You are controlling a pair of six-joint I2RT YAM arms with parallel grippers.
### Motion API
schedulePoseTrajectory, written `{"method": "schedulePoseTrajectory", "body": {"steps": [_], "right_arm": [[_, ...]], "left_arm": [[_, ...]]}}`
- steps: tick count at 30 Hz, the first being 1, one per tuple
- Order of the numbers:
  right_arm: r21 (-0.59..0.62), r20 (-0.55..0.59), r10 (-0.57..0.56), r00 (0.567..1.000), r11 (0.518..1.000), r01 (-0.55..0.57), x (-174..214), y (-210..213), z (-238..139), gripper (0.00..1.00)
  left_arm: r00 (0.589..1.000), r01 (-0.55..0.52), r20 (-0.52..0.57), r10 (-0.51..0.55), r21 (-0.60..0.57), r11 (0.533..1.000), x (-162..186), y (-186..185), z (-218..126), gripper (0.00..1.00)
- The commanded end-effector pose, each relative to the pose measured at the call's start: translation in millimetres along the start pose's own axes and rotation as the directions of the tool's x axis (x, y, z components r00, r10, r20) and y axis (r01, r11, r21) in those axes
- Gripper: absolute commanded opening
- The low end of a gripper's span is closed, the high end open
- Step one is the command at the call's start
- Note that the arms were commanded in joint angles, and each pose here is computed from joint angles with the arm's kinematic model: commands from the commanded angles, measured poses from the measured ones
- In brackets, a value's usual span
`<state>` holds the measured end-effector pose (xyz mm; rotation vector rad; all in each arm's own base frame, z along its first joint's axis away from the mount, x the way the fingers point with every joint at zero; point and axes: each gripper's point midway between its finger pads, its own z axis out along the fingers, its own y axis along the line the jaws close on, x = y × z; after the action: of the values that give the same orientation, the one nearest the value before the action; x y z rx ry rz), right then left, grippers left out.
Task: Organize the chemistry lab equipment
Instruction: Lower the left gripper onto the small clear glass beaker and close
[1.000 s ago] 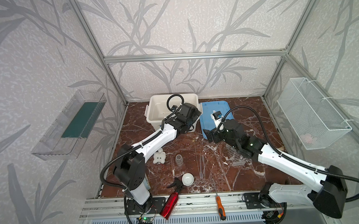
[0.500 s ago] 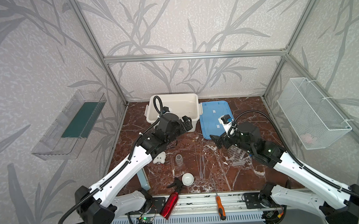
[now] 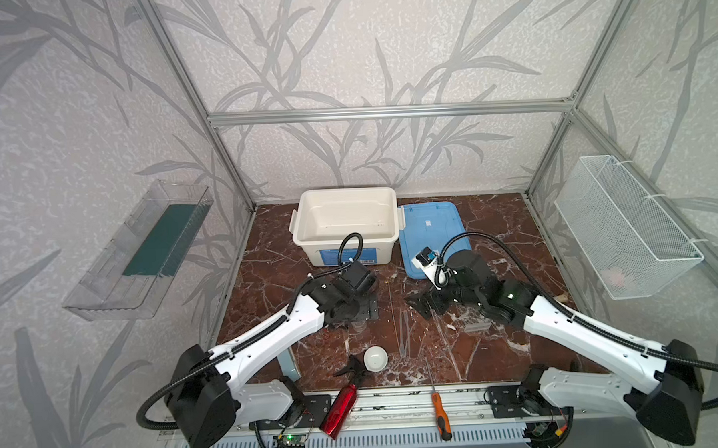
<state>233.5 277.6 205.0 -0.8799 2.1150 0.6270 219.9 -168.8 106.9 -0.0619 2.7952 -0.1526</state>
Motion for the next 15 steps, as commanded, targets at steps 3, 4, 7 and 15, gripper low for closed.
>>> {"method": "schedulePoseTrajectory", "body": {"steps": [3,4,7,15], "right_arm": [[-0.001,0.002,0.024,1.000,1.000,-0.024,-3.9,2.1,5.5,0.99],[0.006,0.006,0.022,1.000,1.000,-0.022,-4.0,0.9,4.8,0.99],[0.028,0.019,0.024,1.000,0.999,-0.025,-4.7,-2.8,2.8,0.99],[0.038,0.025,0.033,0.999,0.999,-0.034,-4.5,-4.5,2.5,0.99]], "left_arm": [[1.000,0.012,-0.014,-0.012,-0.036,0.999,5.9,2.2,23.4,0.90],[1.000,0.016,-0.021,-0.016,-0.027,1.000,8.1,-0.3,29.7,0.90],[0.999,0.022,-0.030,-0.022,-0.005,1.000,10.1,-7.8,44.6,0.89],[0.998,0.021,-0.054,-0.023,-0.041,0.999,15.5,-5.7,65.3,0.70]]}}
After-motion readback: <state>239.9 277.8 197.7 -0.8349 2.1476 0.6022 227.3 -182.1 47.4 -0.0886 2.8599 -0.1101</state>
